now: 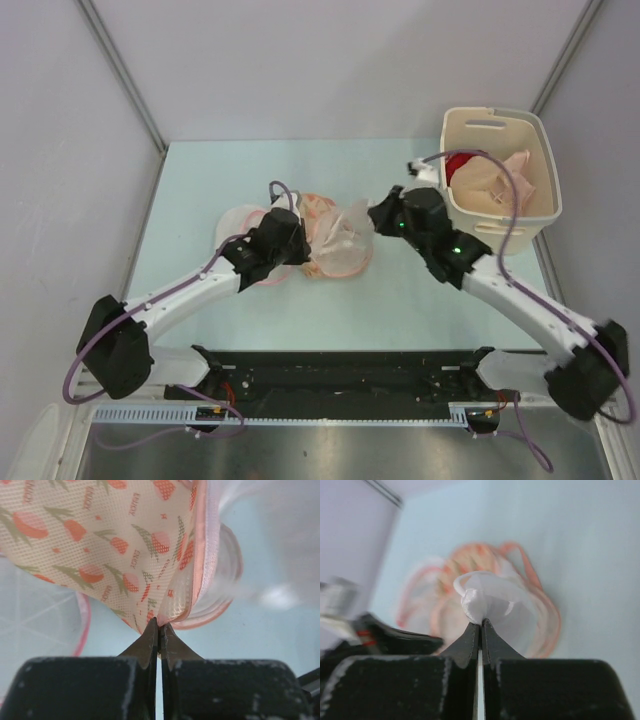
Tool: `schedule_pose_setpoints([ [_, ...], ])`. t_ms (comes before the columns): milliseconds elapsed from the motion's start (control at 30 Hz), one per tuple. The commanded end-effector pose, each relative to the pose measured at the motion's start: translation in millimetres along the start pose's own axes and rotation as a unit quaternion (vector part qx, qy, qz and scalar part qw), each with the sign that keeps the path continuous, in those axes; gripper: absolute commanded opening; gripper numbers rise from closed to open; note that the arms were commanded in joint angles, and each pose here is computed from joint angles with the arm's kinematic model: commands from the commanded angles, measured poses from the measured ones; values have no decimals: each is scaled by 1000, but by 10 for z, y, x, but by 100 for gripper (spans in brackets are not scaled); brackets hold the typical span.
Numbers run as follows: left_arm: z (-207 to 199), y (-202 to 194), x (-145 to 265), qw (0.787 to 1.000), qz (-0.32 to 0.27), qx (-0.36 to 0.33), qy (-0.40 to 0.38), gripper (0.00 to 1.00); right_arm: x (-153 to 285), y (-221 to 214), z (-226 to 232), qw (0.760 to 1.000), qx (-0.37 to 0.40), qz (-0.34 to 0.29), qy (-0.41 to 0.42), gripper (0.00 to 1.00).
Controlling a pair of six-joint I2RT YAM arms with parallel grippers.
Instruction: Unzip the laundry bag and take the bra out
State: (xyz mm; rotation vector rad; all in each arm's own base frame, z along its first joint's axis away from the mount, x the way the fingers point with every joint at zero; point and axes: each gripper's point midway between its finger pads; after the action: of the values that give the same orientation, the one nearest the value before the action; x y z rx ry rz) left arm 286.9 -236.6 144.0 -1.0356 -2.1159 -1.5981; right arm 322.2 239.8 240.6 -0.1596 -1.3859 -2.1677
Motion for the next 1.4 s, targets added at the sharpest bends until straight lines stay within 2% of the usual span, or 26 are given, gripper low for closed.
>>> schedule_pose_setpoints([
  [0, 183, 98, 74, 999, -18, -12, 38, 0, 723, 1128, 363, 981, -20, -176, 74, 0],
  [167, 210, 57, 18, 999, -9, -10, 43, 0, 1330, 2035, 401, 953, -15, -298, 57, 0],
  [300, 181, 42, -28, 999, -2, -10, 39, 0, 1644, 2627, 290, 929, -4, -370, 28, 0],
  [500, 26, 181, -67, 1000, -2, -18, 21, 1, 1770, 3224, -138, 902, 9, -428, -56, 0],
  [633, -63, 413, 90, 999, -47, -2, 2, 0, 1647, 3453, -674, 892, 0, -434, -129, 0],
  [833, -26, 583, 354, 996, -92, 10, 0, 0, 1510, 3620, -1260, 888, -30, -426, -173, 0],
  [933, -116, 714, 488, 993, -116, 16, -24, 0, 1247, 3593, -1672, 895, -45, -397, -198, 0],
  [1033, -208, 825, 516, 992, -122, 12, -35, 0, 783, 3383, -2100, 914, -55, -337, -221, 0],
  [1067, -226, 842, 506, 992, -120, 10, -36, 1, 520, 3269, -2258, 924, -56, -302, -225, 4],
  [1100, -252, 863, 484, 992, -119, 7, -38, 0, 393, 3102, -2378, 933, -58, -262, -238, 23],
  [1133, -288, 920, 448, 992, -121, 3, -38, 0, 279, 2993, -2463, 939, -60, -234, -246, 46],
  [1167, -318, 935, 421, 992, -119, 0, -40, 0, 201, 2961, -2522, 941, -62, -216, -254, 76],
  [1233, -396, 1039, 360, 992, -122, -8, -43, 0, 186, 2783, -2619, 941, -65, -180, -279, 95],
  [1333, -509, 1170, 341, 991, -121, -18, -50, 0, 370, 2691, -2641, 933, -62, -180, -304, 100],
  [1367, -531, 1158, 290, 992, -113, -24, -51, 12, 418, 2599, -2656, 933, -60, -173, -311, 100],
])
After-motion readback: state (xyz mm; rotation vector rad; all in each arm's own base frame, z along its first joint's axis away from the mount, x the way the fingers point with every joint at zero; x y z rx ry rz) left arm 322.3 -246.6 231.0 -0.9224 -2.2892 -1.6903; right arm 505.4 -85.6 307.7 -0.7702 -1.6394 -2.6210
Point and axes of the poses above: each gripper's point midway between its finger pads, its own x axis back along the fingers, its own z axis along the line the jaws close on, y = z × x, and after that the axes turned 1 degree about x, right-handed
